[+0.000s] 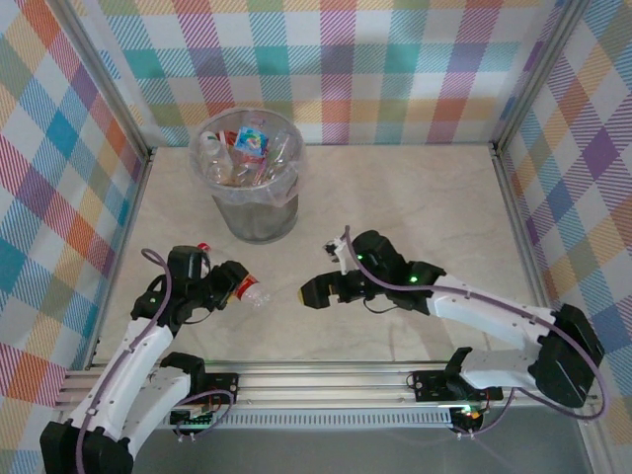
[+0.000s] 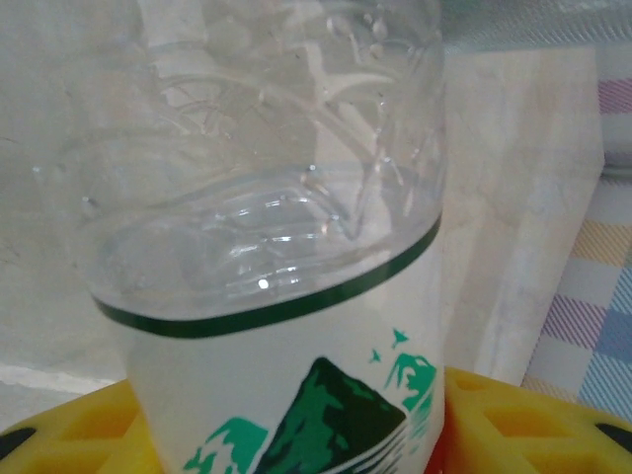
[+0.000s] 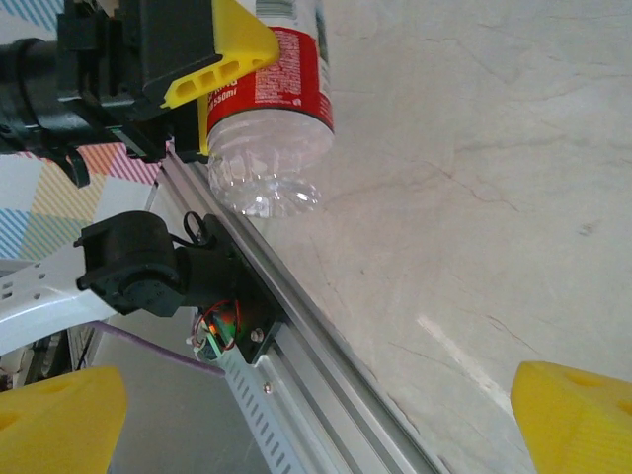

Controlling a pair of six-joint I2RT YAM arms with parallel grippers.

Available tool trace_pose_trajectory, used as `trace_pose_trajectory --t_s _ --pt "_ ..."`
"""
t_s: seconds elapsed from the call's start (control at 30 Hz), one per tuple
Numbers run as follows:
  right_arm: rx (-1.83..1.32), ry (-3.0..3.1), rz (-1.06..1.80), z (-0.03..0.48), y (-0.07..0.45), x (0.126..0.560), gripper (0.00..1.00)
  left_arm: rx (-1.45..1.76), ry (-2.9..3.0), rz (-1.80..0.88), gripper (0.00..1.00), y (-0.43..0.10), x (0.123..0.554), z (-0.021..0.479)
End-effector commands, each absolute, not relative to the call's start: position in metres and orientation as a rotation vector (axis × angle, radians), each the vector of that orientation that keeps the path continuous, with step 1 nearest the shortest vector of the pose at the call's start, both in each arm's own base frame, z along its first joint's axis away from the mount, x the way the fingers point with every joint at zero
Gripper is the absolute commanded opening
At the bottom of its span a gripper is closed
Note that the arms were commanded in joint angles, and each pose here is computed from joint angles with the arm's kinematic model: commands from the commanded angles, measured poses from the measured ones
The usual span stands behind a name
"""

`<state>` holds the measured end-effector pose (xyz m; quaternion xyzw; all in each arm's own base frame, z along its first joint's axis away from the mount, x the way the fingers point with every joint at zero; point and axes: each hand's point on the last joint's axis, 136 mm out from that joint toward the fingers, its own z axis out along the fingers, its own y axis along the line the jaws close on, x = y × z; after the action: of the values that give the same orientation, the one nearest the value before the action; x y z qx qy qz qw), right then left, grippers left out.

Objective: Put the plastic bottles in the bin

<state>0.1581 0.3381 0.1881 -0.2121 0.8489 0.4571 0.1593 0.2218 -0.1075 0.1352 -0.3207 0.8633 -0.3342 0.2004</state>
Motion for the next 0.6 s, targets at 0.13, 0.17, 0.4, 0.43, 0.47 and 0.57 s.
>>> trace_pose_trajectory --t_s 0.13,0.17,0.4,0.43,0.47,0.57 --pt "-0.679 2.302 1.380 0.212 0.391 0.169 1.00 -0.866 2.371 -1.001 0.54 -0.131 0.222 0.164" --pt "-0.687 2.306 1.379 0.211 0.395 0.169 1.00 -0.865 2.368 -1.006 0.54 -0.133 0.222 0.165" --pt "-0.721 2.314 1.404 0.205 0.418 0.167 1.00 -0.872 2.352 -1.056 0.55 -0.147 0.223 0.169" --pt "-0.720 2.320 1.408 0.203 0.420 0.166 1.00 -0.874 2.348 -1.062 0.55 -0.149 0.224 0.169" --pt "-0.713 2.324 1.410 0.201 0.422 0.167 1.00 -0.875 2.341 -1.066 0.55 -0.150 0.225 0.171" --pt "-0.705 2.335 1.414 0.196 0.427 0.167 0.99 -0.882 2.328 -1.076 0.55 -0.152 0.226 0.173"
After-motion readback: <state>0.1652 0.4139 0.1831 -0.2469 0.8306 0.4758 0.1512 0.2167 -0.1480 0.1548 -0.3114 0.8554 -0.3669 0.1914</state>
